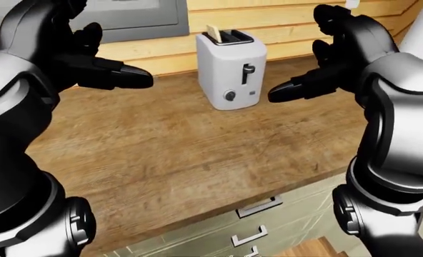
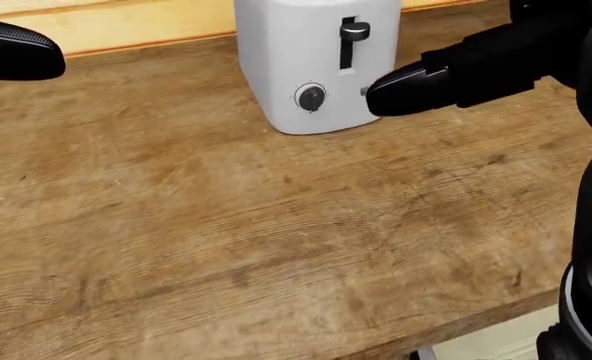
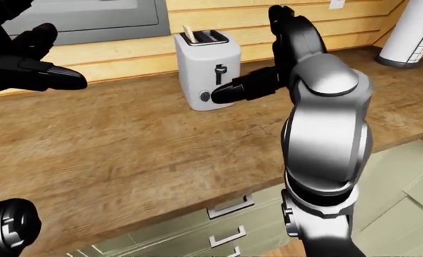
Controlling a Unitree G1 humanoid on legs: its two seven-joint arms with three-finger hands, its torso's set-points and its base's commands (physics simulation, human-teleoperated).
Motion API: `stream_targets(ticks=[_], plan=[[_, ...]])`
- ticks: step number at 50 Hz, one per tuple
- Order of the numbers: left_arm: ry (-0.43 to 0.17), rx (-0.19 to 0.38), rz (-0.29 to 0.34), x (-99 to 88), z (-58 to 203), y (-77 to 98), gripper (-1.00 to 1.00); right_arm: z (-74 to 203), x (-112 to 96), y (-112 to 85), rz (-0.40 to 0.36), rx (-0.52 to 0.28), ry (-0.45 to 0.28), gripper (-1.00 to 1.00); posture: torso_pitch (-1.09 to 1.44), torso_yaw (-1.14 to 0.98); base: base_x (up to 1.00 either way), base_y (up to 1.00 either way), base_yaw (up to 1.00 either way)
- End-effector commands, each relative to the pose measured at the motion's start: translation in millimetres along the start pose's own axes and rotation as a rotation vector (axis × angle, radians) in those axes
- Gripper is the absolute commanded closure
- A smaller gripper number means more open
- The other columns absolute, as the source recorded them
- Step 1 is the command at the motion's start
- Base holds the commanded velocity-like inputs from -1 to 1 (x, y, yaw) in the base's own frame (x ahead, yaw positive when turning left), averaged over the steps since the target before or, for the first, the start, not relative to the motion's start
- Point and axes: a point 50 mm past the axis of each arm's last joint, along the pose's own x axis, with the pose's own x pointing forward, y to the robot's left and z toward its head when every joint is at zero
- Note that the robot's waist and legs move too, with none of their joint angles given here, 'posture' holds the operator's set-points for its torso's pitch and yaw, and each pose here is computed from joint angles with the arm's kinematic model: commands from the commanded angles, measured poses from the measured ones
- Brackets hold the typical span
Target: Push down the lever of the toaster to turn it on.
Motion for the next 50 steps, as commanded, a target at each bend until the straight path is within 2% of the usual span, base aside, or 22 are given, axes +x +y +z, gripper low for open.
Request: stream_targets(ticks=[1, 8, 11, 27, 32, 42, 50], plan=[[-0.073, 0.007, 0.025, -3.3, 12.5, 3.1, -1.0, 13.3, -3.3, -3.9, -0.021, -0.004, -0.065, -1.0, -0.26, 0.0, 0.0, 0.0, 0.0], [-0.077, -0.002, 0.045, -2.2, 13.2, 6.0, -1.0, 22.0, -4.5, 2.8, 0.006, 0.004, -0.077, -1.0, -0.26, 0.0, 0.0, 0.0, 0.0], [-0.086, 0.012, 0.052, -2.7, 13.6, 4.6, -1.0, 24.7, -3.7, 5.7, 0.017, 0.004, -0.08, -1.0, -0.26, 0.0, 0.0, 0.0, 0.0], [-0.081, -0.009, 0.039, -2.3, 14.2, 3.9, -1.0, 42.5, -4.2, 19.6, 0.068, -0.01, -0.112, -1.0, -0.26, 0.0, 0.0, 0.0, 0.0], [-0.076, -0.01, 0.041, -2.2, 12.8, 4.1, -1.0, 43.1, -9.7, 29.8, 0.151, 0.004, -0.129, -1.0, -0.26, 0.0, 0.0, 0.0, 0.0], [-0.074, -0.011, 0.039, -2.5, 12.8, 3.8, -1.0, 47.9, -29.7, 44.9, 0.217, 0.002, -0.145, -1.0, -0.26, 0.0, 0.0, 0.0, 0.0], [-0.071, -0.015, 0.041, -2.5, 12.7, 4.5, -1.0, 44.7, -46.7, 54.1, 0.227, -0.012, -0.147, -1.0, -0.26, 0.0, 0.0, 0.0, 0.0]])
